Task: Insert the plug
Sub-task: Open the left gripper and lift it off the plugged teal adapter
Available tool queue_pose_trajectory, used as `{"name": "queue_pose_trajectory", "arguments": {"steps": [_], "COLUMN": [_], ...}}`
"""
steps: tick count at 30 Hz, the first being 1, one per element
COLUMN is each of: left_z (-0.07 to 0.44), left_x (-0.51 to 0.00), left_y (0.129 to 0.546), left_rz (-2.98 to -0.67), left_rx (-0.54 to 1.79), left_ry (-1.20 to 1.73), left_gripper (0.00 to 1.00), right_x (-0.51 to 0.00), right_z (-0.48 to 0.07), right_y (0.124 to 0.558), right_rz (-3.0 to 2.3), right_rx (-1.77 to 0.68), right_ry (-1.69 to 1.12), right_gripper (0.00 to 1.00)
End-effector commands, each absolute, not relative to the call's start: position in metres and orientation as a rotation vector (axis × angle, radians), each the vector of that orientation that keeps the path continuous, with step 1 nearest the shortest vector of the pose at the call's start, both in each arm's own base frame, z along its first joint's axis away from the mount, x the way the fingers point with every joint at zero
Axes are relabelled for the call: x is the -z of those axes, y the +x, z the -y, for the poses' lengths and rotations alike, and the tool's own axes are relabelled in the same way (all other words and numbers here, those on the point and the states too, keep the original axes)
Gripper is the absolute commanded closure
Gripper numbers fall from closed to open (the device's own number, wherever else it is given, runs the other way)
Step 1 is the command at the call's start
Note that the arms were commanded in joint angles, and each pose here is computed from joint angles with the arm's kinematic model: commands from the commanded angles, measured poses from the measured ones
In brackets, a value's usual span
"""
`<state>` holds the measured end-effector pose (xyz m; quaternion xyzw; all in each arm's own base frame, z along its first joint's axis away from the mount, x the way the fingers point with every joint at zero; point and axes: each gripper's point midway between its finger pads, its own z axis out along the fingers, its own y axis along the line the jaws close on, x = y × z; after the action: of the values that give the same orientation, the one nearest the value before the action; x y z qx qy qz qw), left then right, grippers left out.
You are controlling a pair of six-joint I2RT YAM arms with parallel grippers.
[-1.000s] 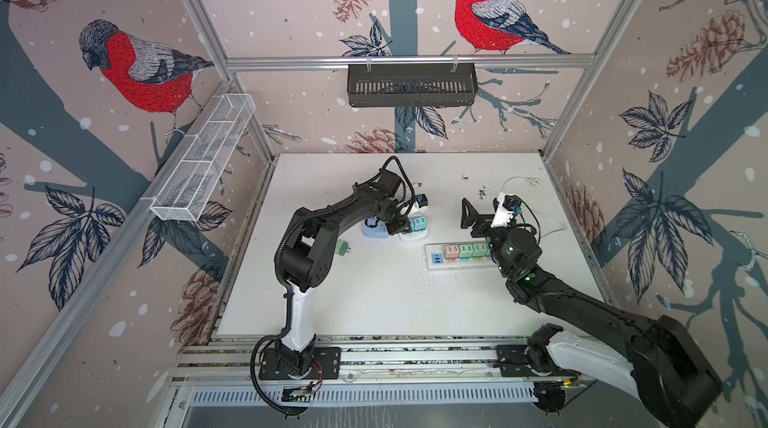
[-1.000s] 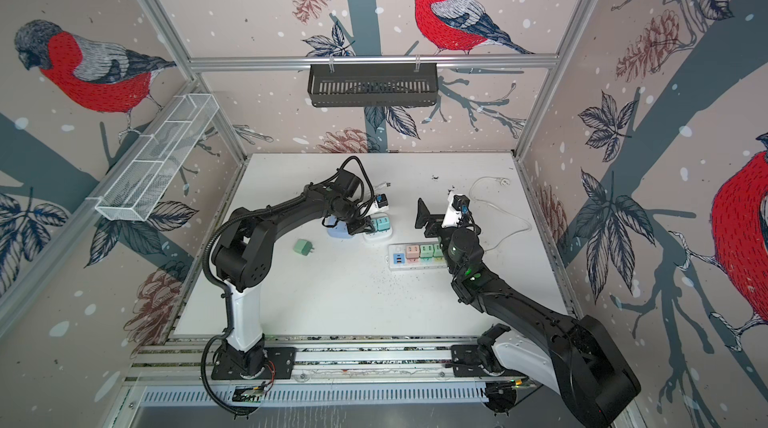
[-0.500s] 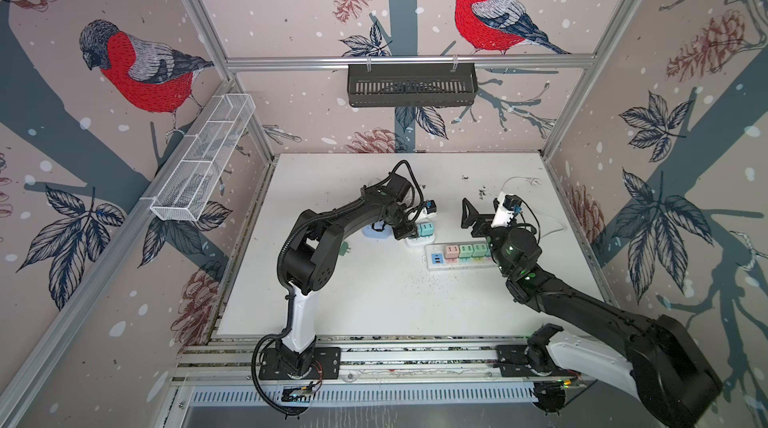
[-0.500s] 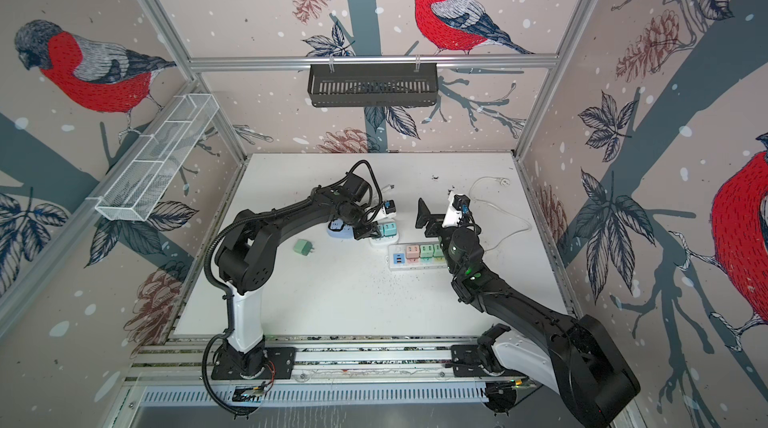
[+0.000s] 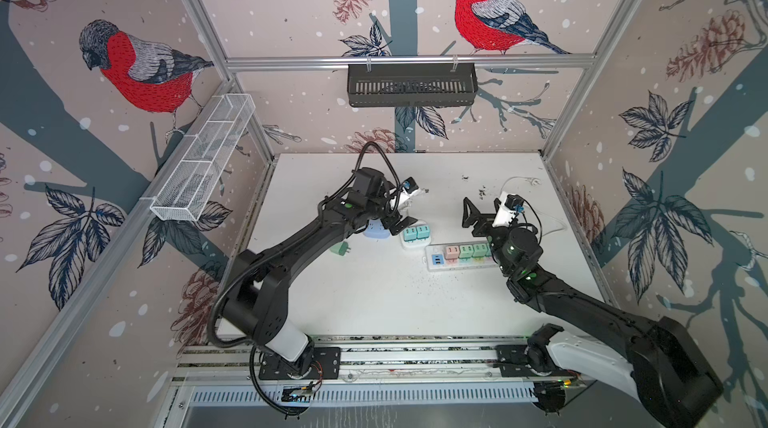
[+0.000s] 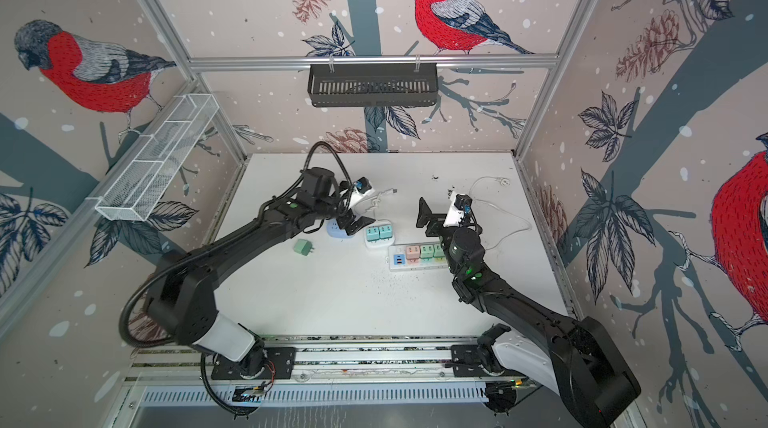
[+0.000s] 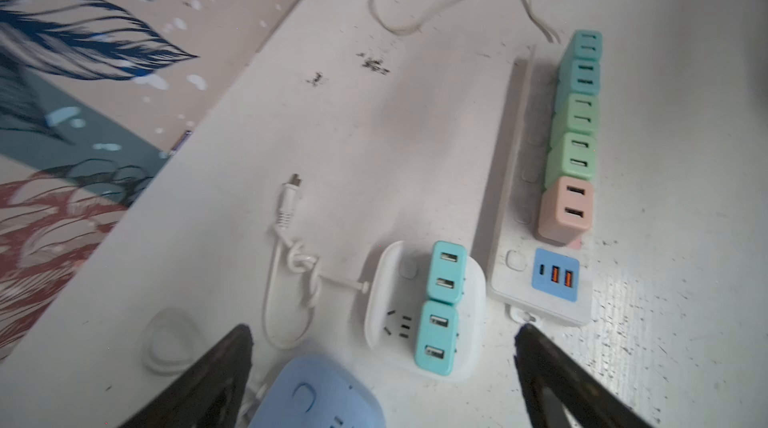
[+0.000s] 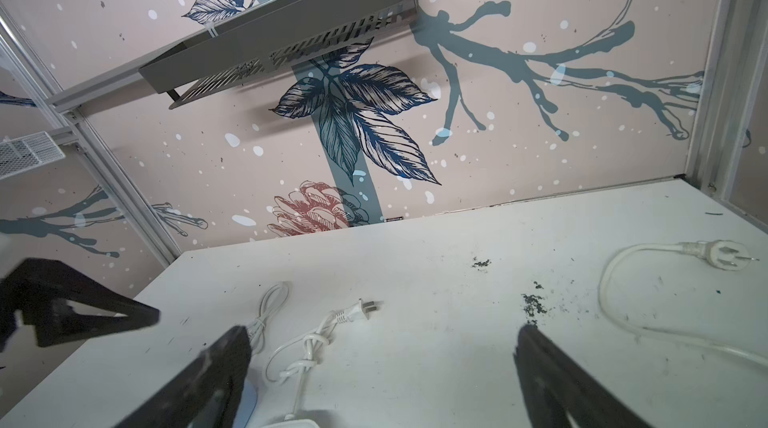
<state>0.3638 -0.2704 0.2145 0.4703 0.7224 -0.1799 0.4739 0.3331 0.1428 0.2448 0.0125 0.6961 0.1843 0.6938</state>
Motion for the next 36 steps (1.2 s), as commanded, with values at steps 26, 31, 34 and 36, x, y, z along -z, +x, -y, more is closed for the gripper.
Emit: {"name": "queue_pose_trajectory", "arguments": {"steps": [26, 31, 34, 36], "left_z": [0.166, 0.170, 0.170, 0.177], "left_x": [-0.171, -0.124, -0.102, -0.085], "left_y": [0.496, 0.495, 0.494, 0.490], "left_rz": [-2.288, -2.475, -2.569, -2.624], "left_rx": [0.432, 0.354, 0.281, 0.259], "left_ry": [-0.043, 0.050, 0.076, 0.110], "left_gripper": [0.08, 0.09, 0.11, 0.14], "right_x": [-0.241, -0.241, -0.239, -0.237], "right_z": [-0.146, -0.144, -0.145, -0.146], "right_y": [0.355, 0.355, 0.356, 0.357], "right_rz": [-1.704, -1.704, -1.710, -1.717], "right_rx": [-0.553, -0.566, -0.575, -0.579], "right_ry": [0.104, 0.111, 0.111, 0.111], "right_gripper": [0.00, 0.00, 0.00, 0.00]}}
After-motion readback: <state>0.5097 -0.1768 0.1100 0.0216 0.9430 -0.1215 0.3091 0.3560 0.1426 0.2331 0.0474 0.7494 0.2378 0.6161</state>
